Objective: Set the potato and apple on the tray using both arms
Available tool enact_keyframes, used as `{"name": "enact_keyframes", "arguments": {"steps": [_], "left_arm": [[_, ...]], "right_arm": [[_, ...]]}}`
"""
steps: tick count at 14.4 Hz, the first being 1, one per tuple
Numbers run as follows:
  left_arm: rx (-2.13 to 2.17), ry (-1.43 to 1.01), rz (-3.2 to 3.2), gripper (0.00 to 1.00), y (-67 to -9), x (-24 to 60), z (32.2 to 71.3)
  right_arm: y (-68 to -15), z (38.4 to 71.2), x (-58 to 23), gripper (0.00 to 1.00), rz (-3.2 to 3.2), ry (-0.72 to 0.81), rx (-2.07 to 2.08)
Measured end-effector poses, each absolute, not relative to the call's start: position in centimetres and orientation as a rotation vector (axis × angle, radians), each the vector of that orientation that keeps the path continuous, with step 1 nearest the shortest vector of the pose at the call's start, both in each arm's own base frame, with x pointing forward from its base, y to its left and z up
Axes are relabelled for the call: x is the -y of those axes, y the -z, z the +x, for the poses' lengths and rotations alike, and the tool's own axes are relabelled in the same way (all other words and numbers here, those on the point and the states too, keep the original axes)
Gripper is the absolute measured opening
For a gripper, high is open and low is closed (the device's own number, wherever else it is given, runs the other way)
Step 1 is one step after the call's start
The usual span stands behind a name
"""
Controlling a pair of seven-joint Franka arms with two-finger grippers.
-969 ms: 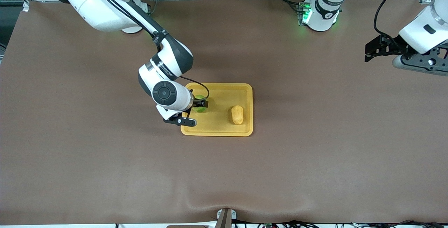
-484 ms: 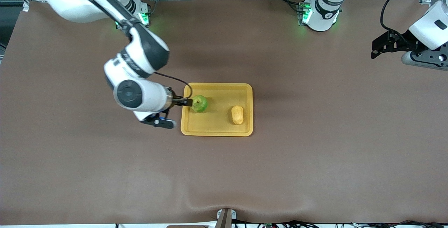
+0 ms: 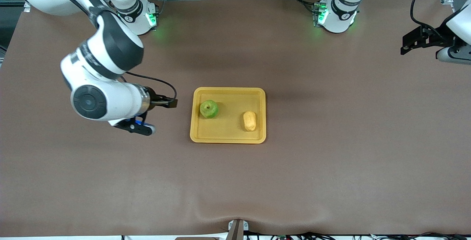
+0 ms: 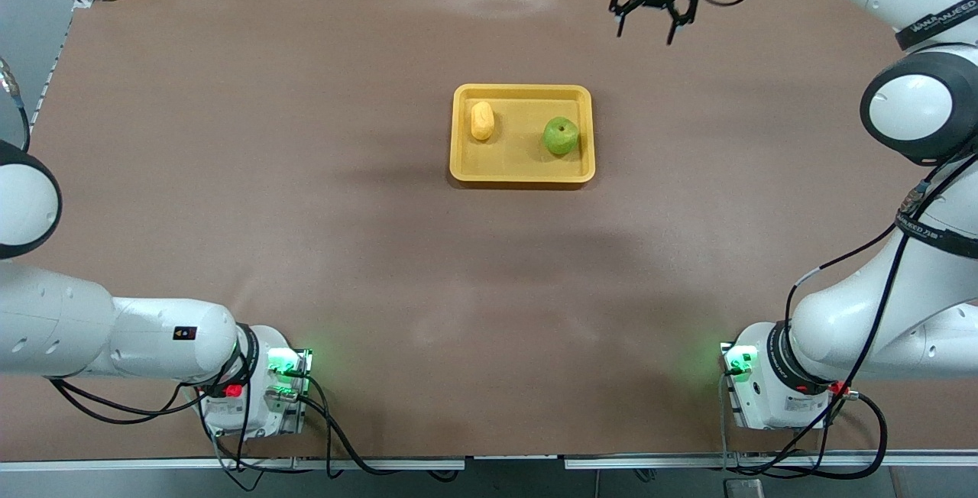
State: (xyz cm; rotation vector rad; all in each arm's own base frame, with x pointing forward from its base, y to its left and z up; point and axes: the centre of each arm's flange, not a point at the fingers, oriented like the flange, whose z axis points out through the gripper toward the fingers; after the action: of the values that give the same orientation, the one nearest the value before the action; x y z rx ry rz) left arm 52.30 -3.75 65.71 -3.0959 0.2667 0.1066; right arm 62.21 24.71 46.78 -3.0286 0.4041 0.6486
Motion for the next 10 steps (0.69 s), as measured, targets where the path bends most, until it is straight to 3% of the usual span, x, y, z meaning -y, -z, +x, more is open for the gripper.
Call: {"name": "enact_keyframes", "arguments": {"steps": [10], "left_arm": [[-0.301,-0.128,-3.090,1.00,-65.6,5.0,52.0]], "right_arm": [[-56.2,63.7,-18.8,1.00,-3.040,-0.381,-0.328]]}}
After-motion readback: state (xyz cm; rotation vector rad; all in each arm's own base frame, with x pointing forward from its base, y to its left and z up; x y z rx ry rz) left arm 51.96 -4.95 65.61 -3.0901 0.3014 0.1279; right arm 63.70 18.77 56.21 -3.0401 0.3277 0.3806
